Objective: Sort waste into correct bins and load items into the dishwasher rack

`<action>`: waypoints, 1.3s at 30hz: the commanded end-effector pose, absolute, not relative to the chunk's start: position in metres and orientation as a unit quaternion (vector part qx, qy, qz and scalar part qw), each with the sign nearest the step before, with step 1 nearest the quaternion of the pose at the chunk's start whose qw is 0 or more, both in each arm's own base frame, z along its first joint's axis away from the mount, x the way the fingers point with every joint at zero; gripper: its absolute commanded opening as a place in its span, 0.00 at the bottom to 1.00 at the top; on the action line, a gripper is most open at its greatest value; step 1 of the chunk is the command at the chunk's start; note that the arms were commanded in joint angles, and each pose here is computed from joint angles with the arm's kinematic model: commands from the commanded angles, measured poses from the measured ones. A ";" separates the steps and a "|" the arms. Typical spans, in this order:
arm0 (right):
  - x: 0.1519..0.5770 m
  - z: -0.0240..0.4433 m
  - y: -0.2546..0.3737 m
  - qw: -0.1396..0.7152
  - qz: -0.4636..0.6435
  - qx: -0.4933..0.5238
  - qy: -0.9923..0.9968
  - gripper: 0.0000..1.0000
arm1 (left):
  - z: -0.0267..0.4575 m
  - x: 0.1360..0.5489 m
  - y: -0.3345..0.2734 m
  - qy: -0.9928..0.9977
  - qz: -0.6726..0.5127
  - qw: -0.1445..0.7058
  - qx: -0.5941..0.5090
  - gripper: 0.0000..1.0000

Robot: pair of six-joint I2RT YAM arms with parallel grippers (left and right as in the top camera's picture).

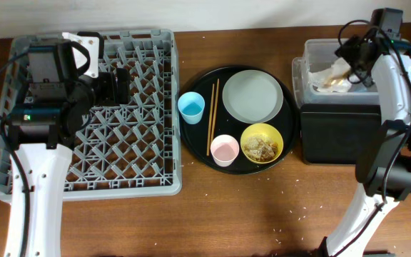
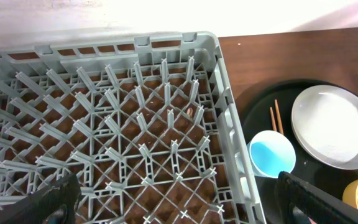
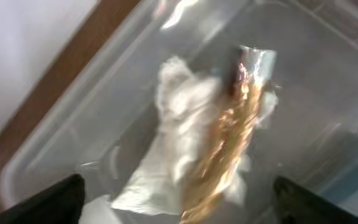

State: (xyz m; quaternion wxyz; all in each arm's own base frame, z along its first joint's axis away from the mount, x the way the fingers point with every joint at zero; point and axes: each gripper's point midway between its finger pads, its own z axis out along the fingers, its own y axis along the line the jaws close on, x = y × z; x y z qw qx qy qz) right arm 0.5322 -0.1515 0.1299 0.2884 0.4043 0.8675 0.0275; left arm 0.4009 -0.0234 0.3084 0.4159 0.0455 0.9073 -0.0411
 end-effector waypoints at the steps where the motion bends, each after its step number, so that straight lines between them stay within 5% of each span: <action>1: 0.544 0.189 -0.128 0.341 0.085 0.321 0.879 0.98 | 0.317 0.403 -0.023 0.903 -0.040 0.425 0.052 1.00; 8: 0.493 0.299 0.009 0.356 0.260 0.068 0.895 0.99 | 0.317 0.403 -0.023 0.903 -0.040 0.425 0.052 1.00; 14: 0.458 0.244 0.114 0.230 0.238 0.000 0.944 0.98 | 0.317 0.403 -0.023 0.903 -0.040 0.425 0.052 1.00; 22: 0.457 0.141 0.217 0.164 0.137 -0.051 0.976 0.88 | 0.317 0.403 -0.023 0.903 -0.040 0.425 0.052 1.00; 29: 0.414 0.117 0.183 0.053 0.088 -0.023 0.994 0.63 | 0.317 0.403 -0.023 0.903 -0.040 0.425 0.052 1.00; 39: 0.374 0.065 0.146 -0.033 0.018 0.072 0.997 0.54 | 0.316 0.403 -0.023 0.903 -0.040 0.425 0.052 1.00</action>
